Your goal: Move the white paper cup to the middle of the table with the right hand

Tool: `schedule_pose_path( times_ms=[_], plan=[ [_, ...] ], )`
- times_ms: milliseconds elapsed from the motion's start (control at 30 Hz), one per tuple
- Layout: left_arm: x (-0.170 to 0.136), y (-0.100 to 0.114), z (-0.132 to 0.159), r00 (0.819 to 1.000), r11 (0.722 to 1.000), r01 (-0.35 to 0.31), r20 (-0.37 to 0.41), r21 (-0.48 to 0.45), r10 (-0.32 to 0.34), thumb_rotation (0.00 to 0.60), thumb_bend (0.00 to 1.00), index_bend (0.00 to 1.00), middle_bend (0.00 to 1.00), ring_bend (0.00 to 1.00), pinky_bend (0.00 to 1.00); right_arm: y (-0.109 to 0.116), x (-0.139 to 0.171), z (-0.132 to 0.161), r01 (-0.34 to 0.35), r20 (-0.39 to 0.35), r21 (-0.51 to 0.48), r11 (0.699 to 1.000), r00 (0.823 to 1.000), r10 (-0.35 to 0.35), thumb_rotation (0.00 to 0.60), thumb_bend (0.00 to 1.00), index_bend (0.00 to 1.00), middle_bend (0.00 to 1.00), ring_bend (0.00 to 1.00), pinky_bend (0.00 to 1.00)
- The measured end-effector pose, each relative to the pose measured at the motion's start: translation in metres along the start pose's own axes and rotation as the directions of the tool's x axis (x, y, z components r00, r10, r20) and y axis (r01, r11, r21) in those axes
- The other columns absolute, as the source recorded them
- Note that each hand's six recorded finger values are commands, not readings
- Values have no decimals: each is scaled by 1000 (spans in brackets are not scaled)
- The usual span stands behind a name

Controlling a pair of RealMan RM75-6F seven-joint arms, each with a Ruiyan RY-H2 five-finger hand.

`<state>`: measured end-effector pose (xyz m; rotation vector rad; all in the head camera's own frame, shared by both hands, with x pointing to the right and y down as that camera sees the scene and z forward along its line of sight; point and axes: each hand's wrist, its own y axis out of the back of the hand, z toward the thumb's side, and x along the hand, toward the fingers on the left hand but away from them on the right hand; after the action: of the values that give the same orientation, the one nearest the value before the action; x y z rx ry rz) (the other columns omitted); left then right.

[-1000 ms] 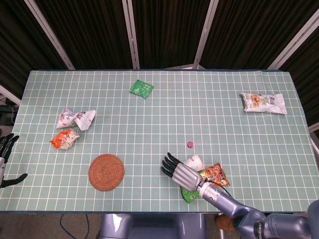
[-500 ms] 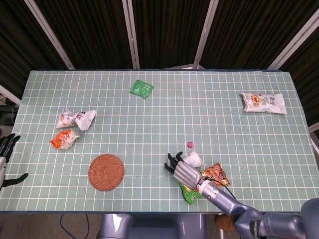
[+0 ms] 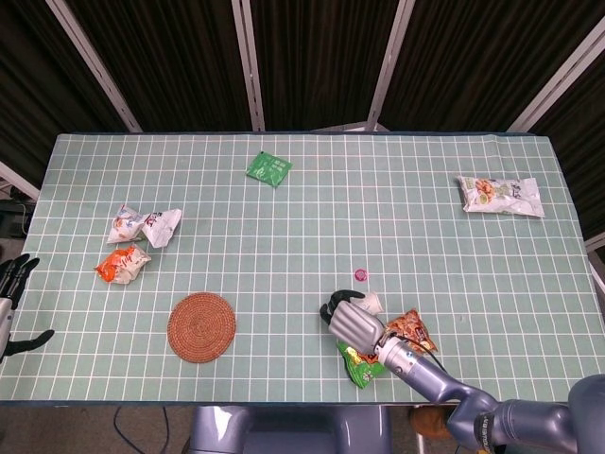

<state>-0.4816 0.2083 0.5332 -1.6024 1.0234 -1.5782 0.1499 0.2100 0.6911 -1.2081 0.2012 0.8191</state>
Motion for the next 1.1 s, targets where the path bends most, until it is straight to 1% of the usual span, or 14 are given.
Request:
schedule_pose_path(
  times_ms=[167,300,367,433,500,567,600,700,733,767,800,867,1000,1100],
  plan=[
    [0,0,0,1000,1000,1,-2,-3,-1,600,0,0,0,0,0,6,-1,-7,38,21,-47,998,999,-37,600,281,230,463,337,577],
    [0,0,0,1000,1000,4,-1,-7,-4,600,0,0,0,0,0,11,-3,-19,72,69,-148,986,996,-63,600,272,230,463,327,576],
    [0,0,-1,1000,1000,6,0,-8,-6,600,0,0,0,0,0,13,-5,-27,94,106,-229,969,992,-71,600,268,230,463,319,576],
    [0,0,-1,1000,1000,4,-1,-4,-4,600,0,0,0,0,0,14,-7,-37,119,150,-327,937,986,-73,600,267,230,463,316,576],
    [0,0,-1,1000,1000,3,-1,-1,-3,600,0,0,0,0,0,13,-9,-46,143,192,-424,894,979,-66,600,267,230,464,315,574],
    [0,0,0,1000,1000,4,-2,-2,-4,600,0,0,0,0,0,9,-12,-58,175,244,-542,822,969,-46,600,268,230,463,314,571],
    [0,0,0,1000,1000,4,-2,-1,-4,600,0,0,0,0,0,5,-13,-64,196,275,-606,771,961,-28,600,268,230,463,314,570],
    [1,-1,0,1000,1000,7,-2,-3,-7,600,0,0,0,0,0,-8,-16,-79,246,345,-723,646,938,30,600,267,230,464,313,568],
    [1,-1,0,1000,1000,8,-3,-3,-8,600,0,0,0,0,0,-18,-17,-86,273,381,-767,580,922,71,600,268,230,463,313,567],
    [1,-1,0,1000,1000,8,-3,-2,-8,600,0,0,0,0,0,-22,-18,-88,283,394,-781,556,915,87,600,267,230,463,312,565],
    [1,-2,0,1000,1000,9,-3,-1,-9,600,0,0,0,0,0,-29,-19,-92,303,416,-803,514,902,119,600,267,230,463,312,563],
    [2,-2,0,1000,1000,13,-5,0,-13,600,0,0,0,0,0,-38,-20,-93,322,436,-823,467,886,157,600,268,230,463,312,559],
    [3,-3,-1,1000,1000,15,-8,0,-15,600,0,0,0,0,0,-50,-27,-89,342,452,-845,410,868,207,600,267,230,463,311,550],
    [3,-3,-2,1000,1000,14,-11,-1,-14,600,0,0,0,0,0,-52,-31,-87,359,461,-853,379,858,226,600,267,230,463,311,546]
  ],
)
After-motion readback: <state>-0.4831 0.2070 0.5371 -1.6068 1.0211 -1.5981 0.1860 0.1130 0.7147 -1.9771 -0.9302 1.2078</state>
